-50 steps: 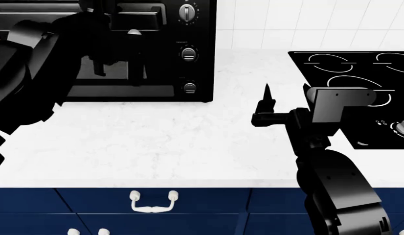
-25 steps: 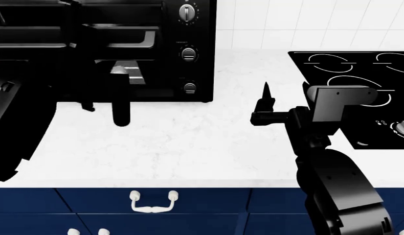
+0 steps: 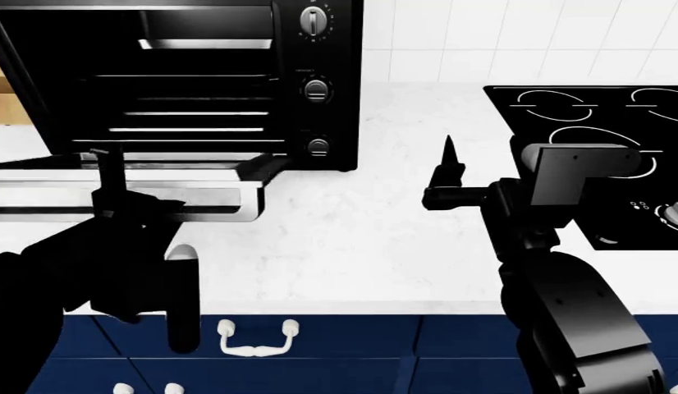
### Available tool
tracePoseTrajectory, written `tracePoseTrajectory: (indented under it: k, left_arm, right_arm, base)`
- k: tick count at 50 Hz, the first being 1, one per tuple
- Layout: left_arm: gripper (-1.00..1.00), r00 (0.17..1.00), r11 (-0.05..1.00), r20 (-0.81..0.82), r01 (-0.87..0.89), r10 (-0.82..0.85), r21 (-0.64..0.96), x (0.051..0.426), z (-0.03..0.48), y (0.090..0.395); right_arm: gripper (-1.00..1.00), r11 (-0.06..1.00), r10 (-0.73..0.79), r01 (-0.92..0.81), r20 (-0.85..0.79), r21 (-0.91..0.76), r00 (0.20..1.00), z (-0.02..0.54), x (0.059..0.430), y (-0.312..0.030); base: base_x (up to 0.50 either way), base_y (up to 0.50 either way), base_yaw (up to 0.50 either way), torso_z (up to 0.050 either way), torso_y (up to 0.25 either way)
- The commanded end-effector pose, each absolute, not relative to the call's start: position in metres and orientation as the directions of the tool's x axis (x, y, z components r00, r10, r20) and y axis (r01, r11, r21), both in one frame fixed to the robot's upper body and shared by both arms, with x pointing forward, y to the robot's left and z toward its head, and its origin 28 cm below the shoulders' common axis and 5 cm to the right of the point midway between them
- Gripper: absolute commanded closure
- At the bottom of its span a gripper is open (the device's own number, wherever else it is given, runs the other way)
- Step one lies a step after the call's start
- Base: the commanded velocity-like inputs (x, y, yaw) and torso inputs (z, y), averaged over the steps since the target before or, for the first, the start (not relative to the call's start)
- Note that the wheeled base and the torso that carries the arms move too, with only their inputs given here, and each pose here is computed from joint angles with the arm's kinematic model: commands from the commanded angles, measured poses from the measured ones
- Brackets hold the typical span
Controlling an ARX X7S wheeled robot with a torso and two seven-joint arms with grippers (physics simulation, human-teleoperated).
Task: Open the toaster oven door.
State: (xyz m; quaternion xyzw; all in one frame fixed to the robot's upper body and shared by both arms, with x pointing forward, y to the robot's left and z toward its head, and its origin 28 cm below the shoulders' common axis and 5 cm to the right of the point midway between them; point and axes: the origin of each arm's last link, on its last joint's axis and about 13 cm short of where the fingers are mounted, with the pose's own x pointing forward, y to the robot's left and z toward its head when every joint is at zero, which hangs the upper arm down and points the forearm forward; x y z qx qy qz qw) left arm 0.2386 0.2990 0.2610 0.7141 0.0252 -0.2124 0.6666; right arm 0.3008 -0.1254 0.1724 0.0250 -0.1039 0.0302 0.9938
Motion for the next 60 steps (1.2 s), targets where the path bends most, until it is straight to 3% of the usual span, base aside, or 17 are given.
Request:
tracePoseTrajectory:
  k: [1, 25, 60]
  left_arm:
    - [1.0, 0.922, -0.106, -0.32, 0.303, -0.216, 0.947, 0.212, 0.251, 0.303]
    - [1.0, 0.811, -0.084, -0.512, 0.511, -0.284, 0.856, 0.227, 0.142, 0.295]
    - [1.0, 0.651, -0.08, -0.691, 0.707, -0.313, 0.702, 0.173, 0.051, 0.295]
  right_arm:
    - [-1.0, 0.996, 0.053, -0.066, 0.207, 0.052, 0.977, 0.17, 0.3, -0.127]
    - [-1.0, 0.999, 0.009, -0.016, 0.192, 0.033, 0.981, 0.168, 0.296, -0.138]
    - [-1.0, 0.999, 0.012, -0.018, 0.185, 0.032, 0.983, 0.165, 0.297, -0.135]
  base:
    - [0.0, 0.0, 0.0, 0.0, 0.0]
    - [0.01, 0.0, 0.0, 0.0, 0.001]
    - [0.02, -0.01, -0.03, 0.0, 0.0]
